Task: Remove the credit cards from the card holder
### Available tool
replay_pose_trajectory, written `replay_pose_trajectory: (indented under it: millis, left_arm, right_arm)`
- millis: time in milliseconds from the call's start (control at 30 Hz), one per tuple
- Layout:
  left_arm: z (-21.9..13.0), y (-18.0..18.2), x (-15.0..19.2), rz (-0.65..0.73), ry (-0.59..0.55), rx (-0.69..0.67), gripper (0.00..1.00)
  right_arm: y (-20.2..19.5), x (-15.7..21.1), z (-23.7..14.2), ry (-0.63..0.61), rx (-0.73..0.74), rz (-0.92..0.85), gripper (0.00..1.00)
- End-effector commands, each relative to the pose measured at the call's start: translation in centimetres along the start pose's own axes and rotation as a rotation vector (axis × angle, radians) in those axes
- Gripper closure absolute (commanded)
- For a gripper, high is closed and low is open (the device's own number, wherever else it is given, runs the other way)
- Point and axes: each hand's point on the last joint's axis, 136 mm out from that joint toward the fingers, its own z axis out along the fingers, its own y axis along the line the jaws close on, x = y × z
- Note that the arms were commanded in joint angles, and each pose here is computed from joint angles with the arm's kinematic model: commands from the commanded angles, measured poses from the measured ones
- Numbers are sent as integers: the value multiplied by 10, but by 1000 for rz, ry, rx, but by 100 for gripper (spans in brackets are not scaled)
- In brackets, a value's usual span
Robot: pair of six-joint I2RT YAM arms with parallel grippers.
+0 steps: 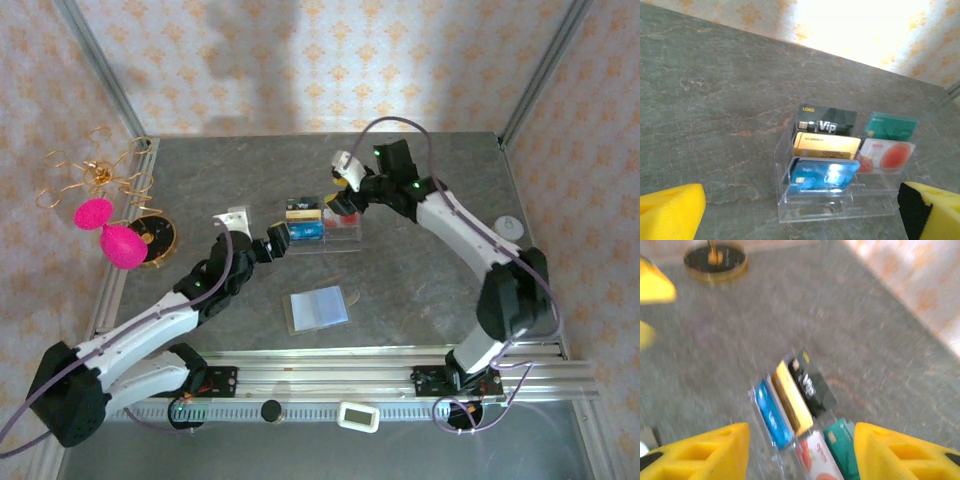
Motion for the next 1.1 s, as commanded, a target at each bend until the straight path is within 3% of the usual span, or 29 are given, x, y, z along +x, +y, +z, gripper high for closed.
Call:
replay_pose_trajectory:
  millis: [0, 100, 200, 267, 400, 567, 800, 867, 1067]
  left_arm:
    - [10, -1, -44, -13, -144, -31, 1]
    - [23, 19, -68, -21, -227, -100, 1]
    - [44, 47, -75, -19, -220, -148, 1]
    - [58, 71, -73, 24, -182, -219, 1]
    - [63, 131, -87, 135, -169, -463, 0]
    - [50, 186, -71, 238, -185, -610, 1]
    - [38, 197, -40, 255, -324, -534, 0]
    - [52, 194, -37, 236, -267, -477, 0]
    - [29, 194, -29, 188, -414, -393, 0]
  right_arm:
    - [-28, -53, -27, -308, 182, 258, 43]
    - [-52, -42, -49, -375, 368, 423, 41]
    - [-62, -22, -70, -435, 490, 583, 32]
    - [-58, -13, -79, -489, 498, 653, 0]
    - [-57, 5, -91, -516, 550, 735, 0]
    - [-64, 18, -104, -501, 647, 801, 0]
    - [-65, 14, -140, -580, 745, 757, 0]
    - [-73, 24, -153, -561, 845, 751, 0]
    - [-88, 65, -187, -557, 1083, 749, 0]
